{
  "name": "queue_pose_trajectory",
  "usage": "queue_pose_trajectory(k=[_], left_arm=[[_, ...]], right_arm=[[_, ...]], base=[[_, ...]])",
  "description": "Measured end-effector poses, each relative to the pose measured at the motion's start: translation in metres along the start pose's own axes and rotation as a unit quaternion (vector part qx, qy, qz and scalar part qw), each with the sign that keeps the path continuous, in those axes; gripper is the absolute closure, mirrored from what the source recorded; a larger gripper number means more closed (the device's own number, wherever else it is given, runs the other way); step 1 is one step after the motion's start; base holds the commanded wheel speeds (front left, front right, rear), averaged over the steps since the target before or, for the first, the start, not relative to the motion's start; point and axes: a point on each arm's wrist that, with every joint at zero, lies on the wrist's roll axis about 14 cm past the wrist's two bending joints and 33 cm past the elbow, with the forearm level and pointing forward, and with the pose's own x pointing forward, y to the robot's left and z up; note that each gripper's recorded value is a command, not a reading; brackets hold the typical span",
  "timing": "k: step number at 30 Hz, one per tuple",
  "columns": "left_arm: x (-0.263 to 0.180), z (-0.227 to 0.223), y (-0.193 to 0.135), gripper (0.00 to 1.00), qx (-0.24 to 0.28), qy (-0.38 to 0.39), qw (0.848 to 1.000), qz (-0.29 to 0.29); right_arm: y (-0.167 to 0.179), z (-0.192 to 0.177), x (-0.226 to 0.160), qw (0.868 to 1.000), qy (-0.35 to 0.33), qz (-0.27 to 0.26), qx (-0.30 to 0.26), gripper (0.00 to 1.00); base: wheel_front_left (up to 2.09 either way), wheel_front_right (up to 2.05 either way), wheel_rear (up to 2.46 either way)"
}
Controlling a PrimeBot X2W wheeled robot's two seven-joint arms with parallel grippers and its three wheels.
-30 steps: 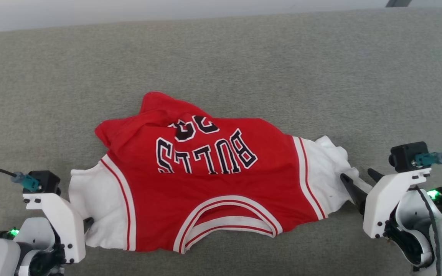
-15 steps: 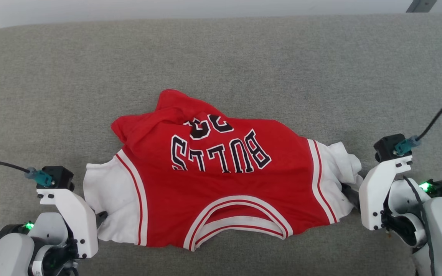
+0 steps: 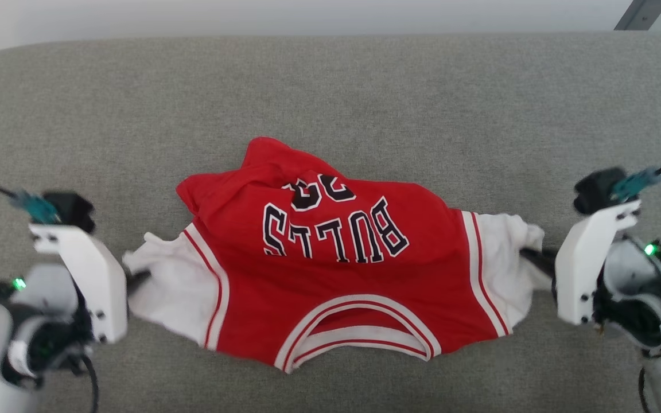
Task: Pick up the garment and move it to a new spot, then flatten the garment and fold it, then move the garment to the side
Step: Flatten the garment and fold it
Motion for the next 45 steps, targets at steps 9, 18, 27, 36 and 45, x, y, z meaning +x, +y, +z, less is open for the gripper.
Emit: queue_pose_trajectory(k=[9,18,27,36,45], left_arm=[[-0.063,0.096,-0.013,1.00,0.030,-0.106,0.994,0.003],[-0.135,0.187,-0.039,1.00,0.069,-0.232,0.970,-0.010],[-0.201,0.248,-0.064,1.00,0.100,-0.354,0.930,-0.026],[-0.245,0.281,-0.086,1.00,0.137,-0.430,0.892,-0.035],[-0.236,0.300,-0.092,1.00,0.150,-0.449,0.880,-0.031]], right_arm=[[0.026,0.080,-0.049,0.993,-0.106,0.041,-0.026,1.00],[0.051,0.176,-0.120,0.960,-0.268,0.064,-0.050,1.00],[0.077,0.241,-0.191,0.908,-0.404,0.092,-0.055,1.00],[0.096,0.276,-0.241,0.862,-0.491,0.114,-0.050,1.00],[0.084,0.293,-0.230,0.854,-0.512,0.082,-0.046,1.00]], base=[[0.00,0.00,0.00],[0.00,0.00,0.00],[0.00,0.00,0.00],[0.00,0.00,0.00],[0.00,0.00,0.00]])
